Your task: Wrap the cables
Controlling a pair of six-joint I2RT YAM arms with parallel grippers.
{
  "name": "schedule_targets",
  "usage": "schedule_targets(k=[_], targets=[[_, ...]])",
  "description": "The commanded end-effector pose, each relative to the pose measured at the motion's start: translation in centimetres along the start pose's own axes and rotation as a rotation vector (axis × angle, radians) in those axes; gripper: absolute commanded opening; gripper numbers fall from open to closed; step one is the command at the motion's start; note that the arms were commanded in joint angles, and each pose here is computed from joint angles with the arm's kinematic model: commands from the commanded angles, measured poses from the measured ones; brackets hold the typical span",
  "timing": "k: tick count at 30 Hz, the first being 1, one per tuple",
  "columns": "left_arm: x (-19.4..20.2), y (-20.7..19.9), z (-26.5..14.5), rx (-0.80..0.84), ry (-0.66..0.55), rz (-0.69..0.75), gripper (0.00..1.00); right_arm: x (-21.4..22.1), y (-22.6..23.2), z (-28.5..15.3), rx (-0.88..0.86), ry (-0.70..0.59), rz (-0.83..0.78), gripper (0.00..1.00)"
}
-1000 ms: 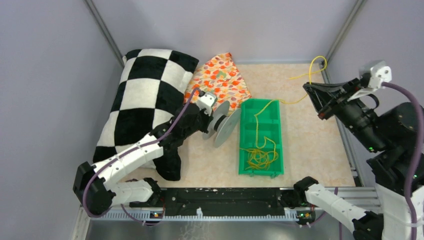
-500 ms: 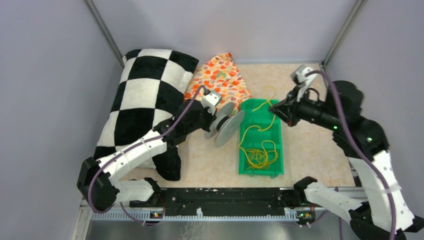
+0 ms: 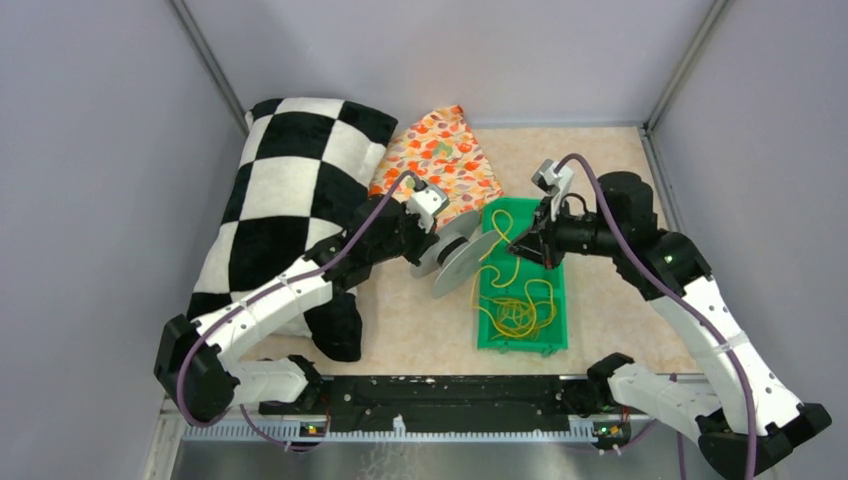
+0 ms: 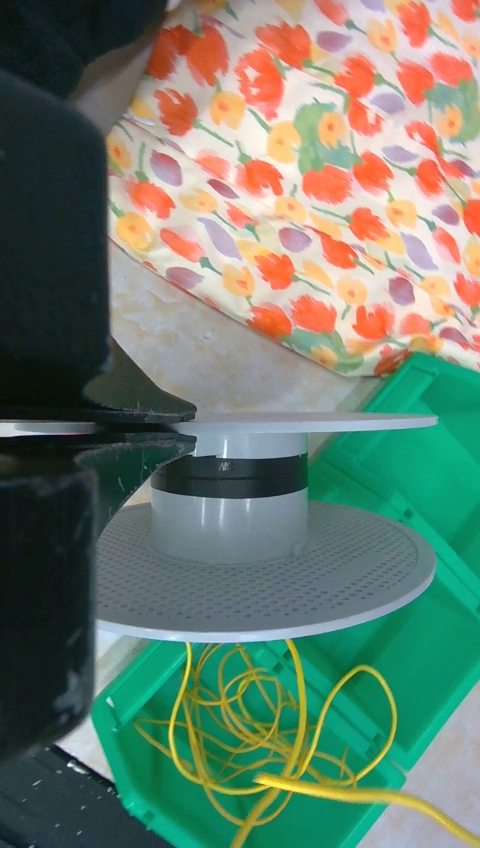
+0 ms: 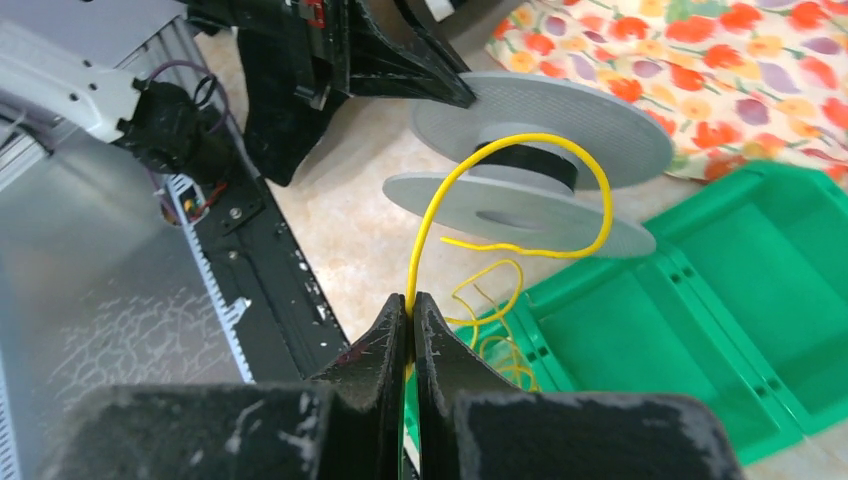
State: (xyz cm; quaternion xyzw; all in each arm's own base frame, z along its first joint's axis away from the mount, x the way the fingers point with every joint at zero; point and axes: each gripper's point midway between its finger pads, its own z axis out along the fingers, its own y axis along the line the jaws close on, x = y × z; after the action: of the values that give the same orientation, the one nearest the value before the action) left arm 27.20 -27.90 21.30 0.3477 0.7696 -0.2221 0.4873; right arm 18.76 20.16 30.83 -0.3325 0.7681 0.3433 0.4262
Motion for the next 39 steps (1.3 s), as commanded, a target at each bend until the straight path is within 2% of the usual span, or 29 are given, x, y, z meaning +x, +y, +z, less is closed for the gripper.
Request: schedule_targets(k=[1, 8, 11, 18, 20, 23, 30, 39], targets=[[-4.8, -2.7, -0.9, 0.169, -0.148, 0.090, 0.00, -1.7, 2.0, 1.0, -0.162, -0.068, -0.057, 0.00], [-3.1, -2.2, -0.7, 0.147, -0.112, 0.124, 0.00, -3.2, 2.5, 2.1, -0.224, -0.114, -0.038, 0.00], [-2.5, -2.3, -0.5, 0.158, -0.096, 0.127, 0.00, -3.5, 1.2, 3.6, -0.189, -0.136, -0.006, 0.00], [-2.6, -0.8, -0.5, 0.071, -0.084, 0.057, 0.00, -3.2, -1.4, 6.6, -0.121, -0.197, 0.100, 0.00], [-2.4, -0.8, -0.5, 0.071, -0.076, 0.050, 0.07, -3.0, -1.9, 7.0, -0.097, -0.208, 0.128, 0.00], [-1.9, -0.2, -0.3, 0.036, -0.054, 0.024, 0.24, -2.6, -2.8, 7.6, -0.054, -0.206, 0.181, 0.00], [-2.0, -0.5, -0.6, 0.057, -0.052, 0.022, 0.47, -2.5, -2.6, 7.9, -0.063, -0.202, 0.227, 0.00], [-2.2, -1.2, -0.4, 0.097, -0.039, -0.011, 0.68, -2.1, -1.3, 9.6, -0.108, -0.163, 0.237, 0.00]])
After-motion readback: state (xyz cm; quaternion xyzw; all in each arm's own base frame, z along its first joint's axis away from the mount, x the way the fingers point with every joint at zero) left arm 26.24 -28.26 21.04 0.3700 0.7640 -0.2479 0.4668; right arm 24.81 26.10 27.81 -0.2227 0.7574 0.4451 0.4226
